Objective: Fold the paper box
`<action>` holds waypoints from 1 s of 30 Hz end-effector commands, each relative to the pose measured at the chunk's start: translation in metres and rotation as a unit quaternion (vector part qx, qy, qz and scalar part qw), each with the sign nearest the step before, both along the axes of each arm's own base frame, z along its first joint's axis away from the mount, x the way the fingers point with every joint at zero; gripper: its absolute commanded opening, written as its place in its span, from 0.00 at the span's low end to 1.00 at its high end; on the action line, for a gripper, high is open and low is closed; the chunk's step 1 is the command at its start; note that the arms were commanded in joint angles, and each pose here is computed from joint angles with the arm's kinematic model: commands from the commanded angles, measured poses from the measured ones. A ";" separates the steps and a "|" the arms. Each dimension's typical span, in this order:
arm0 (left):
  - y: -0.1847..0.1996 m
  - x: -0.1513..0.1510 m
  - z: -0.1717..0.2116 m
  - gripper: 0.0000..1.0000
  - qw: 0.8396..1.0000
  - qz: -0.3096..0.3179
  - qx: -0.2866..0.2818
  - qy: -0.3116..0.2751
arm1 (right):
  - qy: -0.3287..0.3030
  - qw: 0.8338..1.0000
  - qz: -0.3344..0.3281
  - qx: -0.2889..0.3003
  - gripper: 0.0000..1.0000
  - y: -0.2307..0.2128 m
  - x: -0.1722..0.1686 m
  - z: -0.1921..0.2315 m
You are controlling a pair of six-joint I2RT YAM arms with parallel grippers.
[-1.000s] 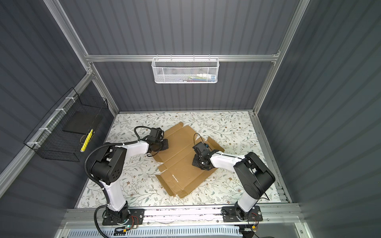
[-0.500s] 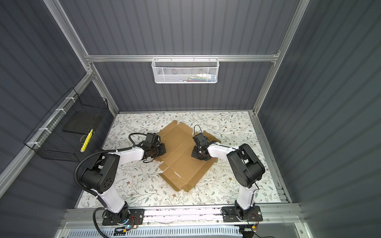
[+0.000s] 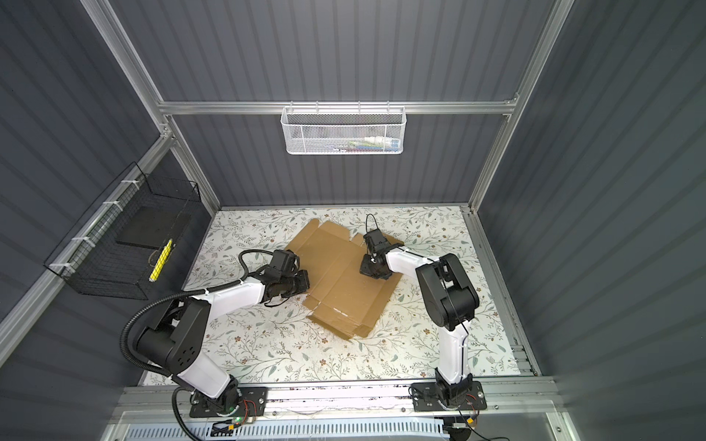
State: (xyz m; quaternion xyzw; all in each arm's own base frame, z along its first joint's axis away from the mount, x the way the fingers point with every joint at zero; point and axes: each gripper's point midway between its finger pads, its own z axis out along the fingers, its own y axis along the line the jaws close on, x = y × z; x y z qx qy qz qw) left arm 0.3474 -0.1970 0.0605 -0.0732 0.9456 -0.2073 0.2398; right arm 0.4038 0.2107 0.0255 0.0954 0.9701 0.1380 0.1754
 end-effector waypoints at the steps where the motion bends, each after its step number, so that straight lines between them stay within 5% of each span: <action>1: 0.009 0.018 0.031 0.00 0.998 0.001 0.042 -0.037 | -0.013 0.999 0.023 -0.019 0.07 -0.006 -0.008 0.024; 11: 0.028 0.077 0.037 0.00 0.997 0.013 0.063 -0.049 | -0.042 0.998 0.038 -0.015 0.12 -0.009 -0.062 0.073; 22: 0.046 0.112 0.001 0.00 0.996 0.029 0.082 -0.022 | 0.001 0.999 0.044 0.009 0.12 0.022 -0.126 0.045; 30: 0.050 0.105 -0.018 0.00 0.996 0.031 0.088 -0.005 | 0.017 0.999 0.035 0.022 0.12 0.027 -0.131 0.021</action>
